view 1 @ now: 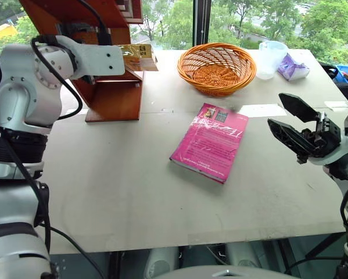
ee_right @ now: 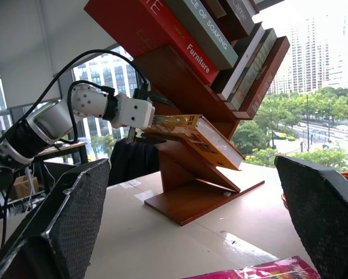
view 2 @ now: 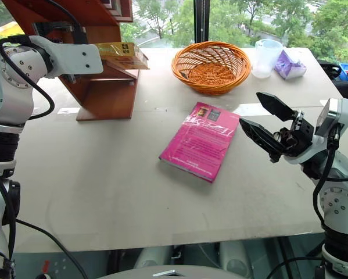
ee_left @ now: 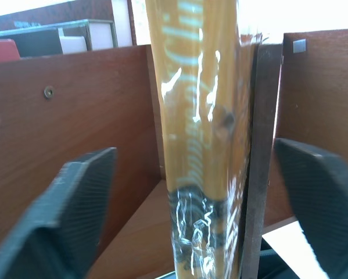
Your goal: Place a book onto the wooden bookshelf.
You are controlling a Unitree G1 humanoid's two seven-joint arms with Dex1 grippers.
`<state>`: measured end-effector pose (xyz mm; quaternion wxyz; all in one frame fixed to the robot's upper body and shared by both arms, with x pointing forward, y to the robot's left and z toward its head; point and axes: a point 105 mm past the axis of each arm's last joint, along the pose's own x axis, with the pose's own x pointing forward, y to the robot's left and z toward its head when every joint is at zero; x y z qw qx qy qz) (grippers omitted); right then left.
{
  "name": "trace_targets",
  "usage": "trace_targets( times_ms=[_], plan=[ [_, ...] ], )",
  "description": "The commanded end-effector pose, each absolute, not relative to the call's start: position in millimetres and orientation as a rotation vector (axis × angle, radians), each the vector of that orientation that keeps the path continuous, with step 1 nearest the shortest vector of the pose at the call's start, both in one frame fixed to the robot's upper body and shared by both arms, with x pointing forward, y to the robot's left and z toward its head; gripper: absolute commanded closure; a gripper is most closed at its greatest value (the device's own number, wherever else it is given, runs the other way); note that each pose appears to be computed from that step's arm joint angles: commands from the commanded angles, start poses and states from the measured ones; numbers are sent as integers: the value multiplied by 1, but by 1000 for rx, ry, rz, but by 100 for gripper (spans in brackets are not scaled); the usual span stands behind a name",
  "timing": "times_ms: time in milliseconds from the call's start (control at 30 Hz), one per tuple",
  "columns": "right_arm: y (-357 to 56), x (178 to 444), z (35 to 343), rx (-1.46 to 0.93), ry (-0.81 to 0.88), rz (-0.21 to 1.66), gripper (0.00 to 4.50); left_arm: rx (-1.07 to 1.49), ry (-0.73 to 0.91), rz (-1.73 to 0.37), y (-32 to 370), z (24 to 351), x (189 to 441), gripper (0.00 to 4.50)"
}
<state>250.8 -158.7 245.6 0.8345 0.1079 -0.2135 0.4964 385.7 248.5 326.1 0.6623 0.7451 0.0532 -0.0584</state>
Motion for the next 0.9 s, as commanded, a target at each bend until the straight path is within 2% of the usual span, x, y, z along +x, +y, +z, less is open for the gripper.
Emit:
trace_targets(
  times_ms=[33, 233, 433, 500, 567, 633, 733, 800, 900],
  plan=[
    [-161, 242, 251, 216, -474, 1062, 0, 1685, 59, -41, 256, 351, 374, 5],
    [-164, 243, 252, 213, -469, 1069, 0, 1599, 72, -43, 264, 347, 352, 5],
    [-166, 243, 248, 195, -438, 1085, 0, 1447, -137, -30, 246, 363, 330, 5],
    [-167, 243, 245, 185, -421, 1087, 0, 1203, -254, -136, 223, 357, 323, 5],
    [-167, 242, 240, 163, -393, 1095, 0, 1120, -324, -292, 195, 336, 313, 5],
    [-168, 241, 229, 119, -344, 1102, 0, 782, -328, -412, 182, 304, 303, 5],
    [-172, 241, 211, 77, -273, 1071, 0, 418, -218, -533, 180, 248, 285, 5],
    [-178, 244, 193, 41, -222, 1009, 0, 343, -114, -611, 177, 215, 272, 5],
    [-193, 247, 149, 10, -85, 866, 0, 281, 2, -600, 190, 169, 268, 5]
  ],
)
